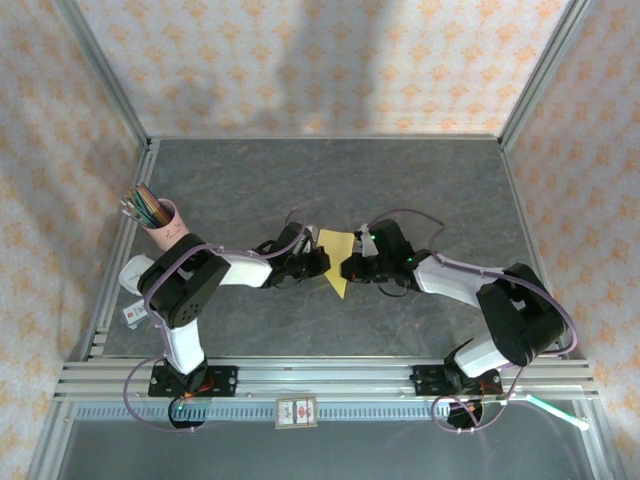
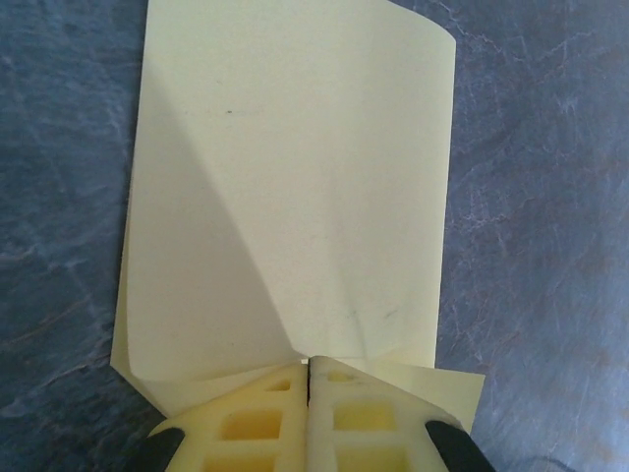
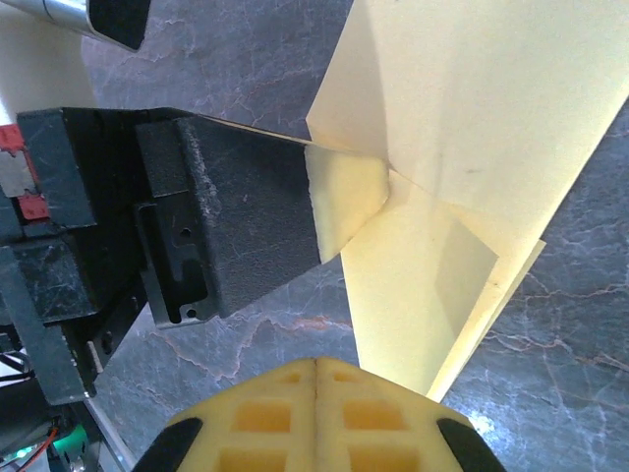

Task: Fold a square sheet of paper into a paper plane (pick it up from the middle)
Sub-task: Third fold the triangle at the center of the table.

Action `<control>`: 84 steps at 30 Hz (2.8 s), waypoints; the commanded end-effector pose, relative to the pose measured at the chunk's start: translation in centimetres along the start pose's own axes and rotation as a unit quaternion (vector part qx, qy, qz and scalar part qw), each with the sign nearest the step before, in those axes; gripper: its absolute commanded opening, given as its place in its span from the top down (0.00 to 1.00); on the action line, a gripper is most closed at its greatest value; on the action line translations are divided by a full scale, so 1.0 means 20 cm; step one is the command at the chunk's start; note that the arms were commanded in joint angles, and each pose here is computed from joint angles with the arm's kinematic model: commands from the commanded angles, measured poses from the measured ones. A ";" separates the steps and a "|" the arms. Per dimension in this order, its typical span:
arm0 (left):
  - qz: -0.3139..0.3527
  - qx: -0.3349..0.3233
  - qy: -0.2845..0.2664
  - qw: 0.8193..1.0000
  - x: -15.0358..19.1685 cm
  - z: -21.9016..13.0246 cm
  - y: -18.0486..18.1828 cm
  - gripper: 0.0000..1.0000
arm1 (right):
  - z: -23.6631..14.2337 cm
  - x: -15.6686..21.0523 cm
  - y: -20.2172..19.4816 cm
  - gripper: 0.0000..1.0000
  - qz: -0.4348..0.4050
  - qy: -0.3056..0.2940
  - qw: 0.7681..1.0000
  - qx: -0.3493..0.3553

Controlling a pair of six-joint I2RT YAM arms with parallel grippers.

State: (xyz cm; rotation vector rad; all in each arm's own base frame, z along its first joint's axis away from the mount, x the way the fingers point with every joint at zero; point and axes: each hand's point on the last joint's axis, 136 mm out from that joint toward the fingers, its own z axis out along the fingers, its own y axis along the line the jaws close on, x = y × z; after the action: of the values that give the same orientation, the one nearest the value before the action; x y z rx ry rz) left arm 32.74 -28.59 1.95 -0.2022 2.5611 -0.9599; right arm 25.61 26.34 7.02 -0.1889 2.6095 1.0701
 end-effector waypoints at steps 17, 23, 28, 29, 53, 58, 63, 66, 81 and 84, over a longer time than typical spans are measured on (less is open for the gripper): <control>-0.014 -0.056 0.019 0.998 0.05 0.00 0.14 0.95 | 0.17 -0.08 -0.21 0.98 0.021 0.018 0.998 0.049; -0.004 -0.015 0.010 1.000 -0.03 -0.03 -0.01 0.85 | 0.18 0.02 -0.36 0.99 0.038 0.035 0.994 0.093; -0.016 0.040 0.005 0.999 -0.03 -0.09 -0.14 0.81 | 0.18 0.07 -0.42 0.99 0.043 0.044 0.992 0.110; -0.019 0.048 0.006 0.999 -0.01 -0.11 -0.15 0.81 | 0.18 0.08 -0.42 0.99 0.044 0.046 0.992 0.112; -0.026 0.031 0.041 0.998 0.06 0.00 0.00 0.95 | 0.16 0.15 -0.54 1.00 0.021 0.073 0.984 0.164; -0.027 0.029 0.034 0.999 0.01 0.00 0.02 0.94 | 0.15 0.17 -0.56 1.00 0.016 0.082 0.981 0.175; -0.026 0.026 0.029 0.999 -0.04 0.00 0.03 0.92 | 0.15 0.17 -0.57 1.00 0.013 0.081 0.980 0.180; -0.026 0.016 0.029 0.999 -0.06 0.01 0.06 0.92 | 0.14 0.17 -0.57 1.00 0.013 0.079 0.980 0.181; -0.026 0.021 -0.005 0.999 -0.17 -0.11 0.09 0.91 | 0.14 0.13 -0.53 1.00 0.009 0.069 0.982 0.174; -0.016 0.053 -0.006 0.998 -0.14 -0.14 -0.03 0.91 | 0.14 0.10 -0.51 1.00 0.005 0.064 0.984 0.168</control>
State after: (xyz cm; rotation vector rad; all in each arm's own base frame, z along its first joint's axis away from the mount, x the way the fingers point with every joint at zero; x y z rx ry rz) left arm 34.40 -25.74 2.93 -0.2576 2.5523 -1.0570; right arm 28.70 25.24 1.84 -0.2410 2.6772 0.9096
